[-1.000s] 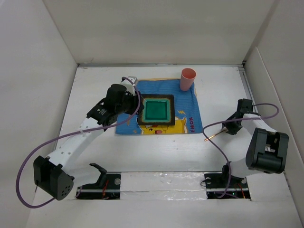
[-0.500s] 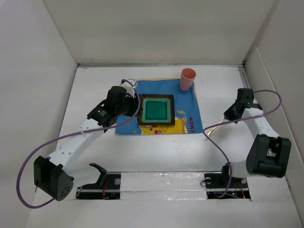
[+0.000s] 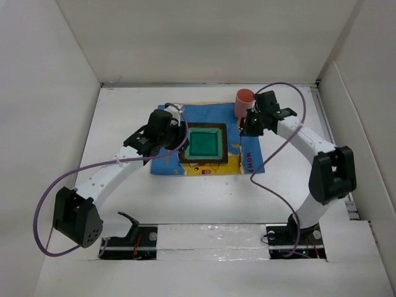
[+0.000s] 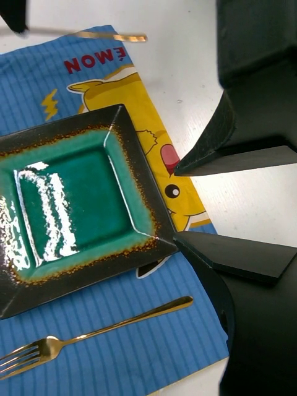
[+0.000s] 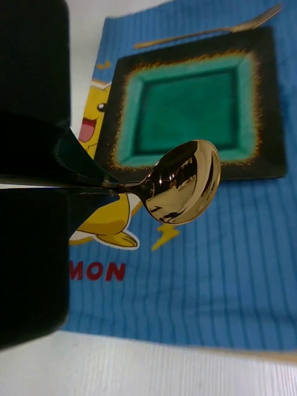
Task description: Set the dinner table for one person
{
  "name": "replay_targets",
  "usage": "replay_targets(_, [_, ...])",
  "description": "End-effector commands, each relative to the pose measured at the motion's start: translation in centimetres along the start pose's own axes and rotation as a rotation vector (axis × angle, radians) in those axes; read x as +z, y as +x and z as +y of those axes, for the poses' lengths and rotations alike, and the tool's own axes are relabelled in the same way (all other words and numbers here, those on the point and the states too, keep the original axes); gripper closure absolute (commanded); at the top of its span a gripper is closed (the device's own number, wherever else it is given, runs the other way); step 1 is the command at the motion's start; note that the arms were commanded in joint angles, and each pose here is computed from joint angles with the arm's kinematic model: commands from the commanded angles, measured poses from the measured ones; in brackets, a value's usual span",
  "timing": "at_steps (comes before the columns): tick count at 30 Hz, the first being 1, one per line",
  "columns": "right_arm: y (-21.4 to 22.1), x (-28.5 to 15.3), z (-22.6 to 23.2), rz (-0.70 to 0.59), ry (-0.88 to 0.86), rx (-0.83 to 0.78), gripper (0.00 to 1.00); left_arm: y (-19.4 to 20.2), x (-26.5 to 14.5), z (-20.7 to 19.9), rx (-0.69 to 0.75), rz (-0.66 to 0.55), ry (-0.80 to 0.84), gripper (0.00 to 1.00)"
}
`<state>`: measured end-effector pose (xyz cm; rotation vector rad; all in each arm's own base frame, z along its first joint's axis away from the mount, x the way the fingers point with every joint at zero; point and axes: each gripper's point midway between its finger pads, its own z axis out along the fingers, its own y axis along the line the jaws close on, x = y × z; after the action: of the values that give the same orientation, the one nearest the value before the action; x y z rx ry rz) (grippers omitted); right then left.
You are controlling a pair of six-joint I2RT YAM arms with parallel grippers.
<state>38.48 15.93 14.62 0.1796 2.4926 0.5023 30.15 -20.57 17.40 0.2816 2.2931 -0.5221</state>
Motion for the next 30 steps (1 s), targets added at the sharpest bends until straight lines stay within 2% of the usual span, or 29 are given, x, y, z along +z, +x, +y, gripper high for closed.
replay_targets(1, [-0.1, 0.5, 2.3, 0.064, -0.085, -0.116, 1.00, -3.4, -1.1, -0.9, -0.012, -0.097, 0.013, 0.62])
replay_targets(3, [1.1, 2.1, 2.0, 0.124, -0.072, -0.121, 1.00, -3.5, -1.3, -0.6, -0.020, -0.105, -0.005, 0.62])
replay_targets(10, [1.4, 6.5, 0.6, 0.154, -0.015, -0.107, 1.00, -3.3, -1.7, -0.4, -0.035, -0.109, -0.017, 0.62])
replay_targets(17, [0.3, 9.4, -1.0, 0.139, 0.054, -0.079, 1.00, -2.9, -1.9, 0.3, -0.035, -0.105, -0.048, 0.62])
replay_targets(23, [-0.1, 10.6, -2.3, 0.076, 0.121, -0.034, 1.00, -3.0, -1.8, 0.4, -0.035, -0.105, -0.058, 0.62])
replay_targets(26, [-0.6, 10.8, -2.4, 0.054, 0.130, -0.026, 0.95, -3.2, -1.7, 0.4, -0.032, -0.105, -0.058, 0.62])
replay_targets(29, [-0.9, 10.5, -1.9, 0.008, 0.154, -0.044, 0.82, -3.3, -1.5, 0.3, -0.034, -0.102, -0.061, 0.63])
replay_targets(30, [-1.2, 10.0, -1.5, -0.011, 0.156, -0.053, 0.74, -3.3, -1.5, 0.4, -0.034, -0.099, -0.063, 0.63])
